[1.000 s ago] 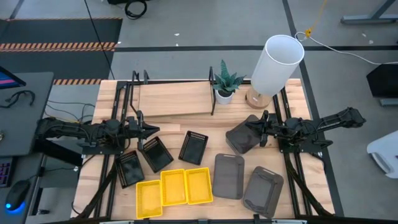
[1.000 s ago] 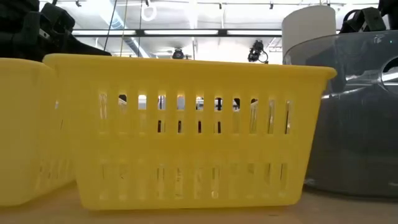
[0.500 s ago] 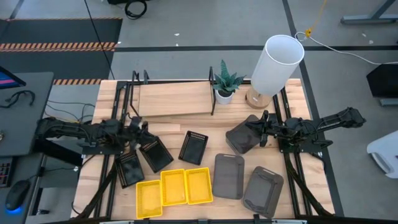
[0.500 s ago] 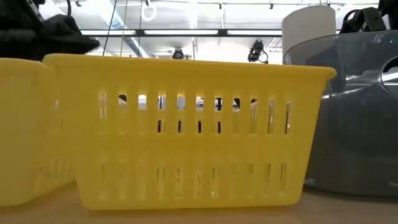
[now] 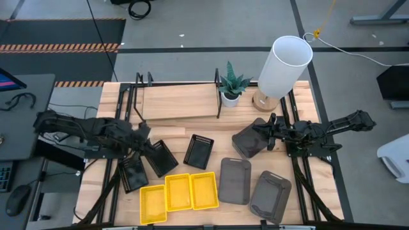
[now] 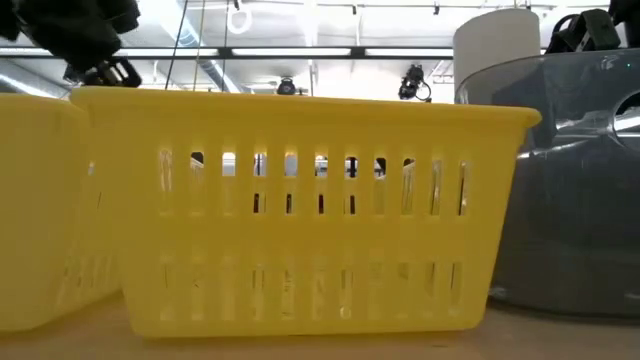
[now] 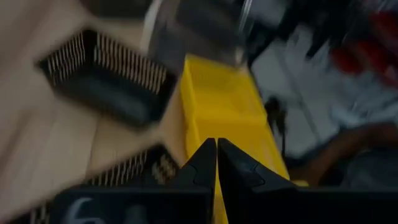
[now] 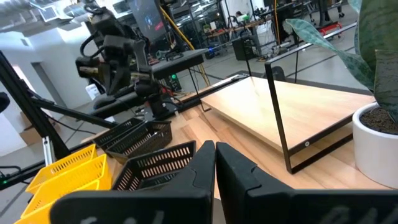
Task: Stack baskets on shelf by color
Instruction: Stack the left black bin on the middle black bin
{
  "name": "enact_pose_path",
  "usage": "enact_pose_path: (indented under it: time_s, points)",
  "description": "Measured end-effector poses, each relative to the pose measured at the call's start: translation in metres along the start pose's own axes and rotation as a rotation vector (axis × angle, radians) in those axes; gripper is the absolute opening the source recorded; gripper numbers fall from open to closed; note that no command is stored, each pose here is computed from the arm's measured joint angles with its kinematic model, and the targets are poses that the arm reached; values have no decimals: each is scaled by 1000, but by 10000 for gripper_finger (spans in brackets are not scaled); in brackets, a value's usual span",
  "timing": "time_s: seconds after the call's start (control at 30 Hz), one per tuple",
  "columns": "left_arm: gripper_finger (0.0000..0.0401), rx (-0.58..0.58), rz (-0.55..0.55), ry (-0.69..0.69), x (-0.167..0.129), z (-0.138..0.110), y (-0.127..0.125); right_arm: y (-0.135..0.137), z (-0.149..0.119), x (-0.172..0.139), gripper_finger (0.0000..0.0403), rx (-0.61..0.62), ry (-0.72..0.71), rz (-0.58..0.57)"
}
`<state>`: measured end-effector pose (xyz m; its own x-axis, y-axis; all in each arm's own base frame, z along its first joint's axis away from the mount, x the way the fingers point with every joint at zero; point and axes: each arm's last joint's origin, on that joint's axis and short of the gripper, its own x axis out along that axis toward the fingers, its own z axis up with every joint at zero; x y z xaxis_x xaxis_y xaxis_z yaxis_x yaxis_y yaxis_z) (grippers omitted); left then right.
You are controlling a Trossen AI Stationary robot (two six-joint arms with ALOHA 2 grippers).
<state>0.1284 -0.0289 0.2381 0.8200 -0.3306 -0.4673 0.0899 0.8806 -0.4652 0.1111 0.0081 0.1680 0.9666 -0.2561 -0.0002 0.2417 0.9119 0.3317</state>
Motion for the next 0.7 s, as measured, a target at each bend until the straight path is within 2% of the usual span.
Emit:
enact_pose_path:
  time_s: [0.1,0.3,0.47,0.6,0.7]
  points:
    - [20,-60,59,152,-2,-3,-3,0,0,0,19,2,-3,1]
    - [14,-182,233,340,-4,-7,-7,0,0,0,19,2,-4,1]
    - [13,-200,376,501,-5,-15,-3,0,0,0,19,2,-4,2]
    - [28,-204,475,588,-3,-21,1,0,0,0,19,2,-4,2]
    - [57,-232,536,660,1,-24,6,0,0,0,19,2,-4,2]
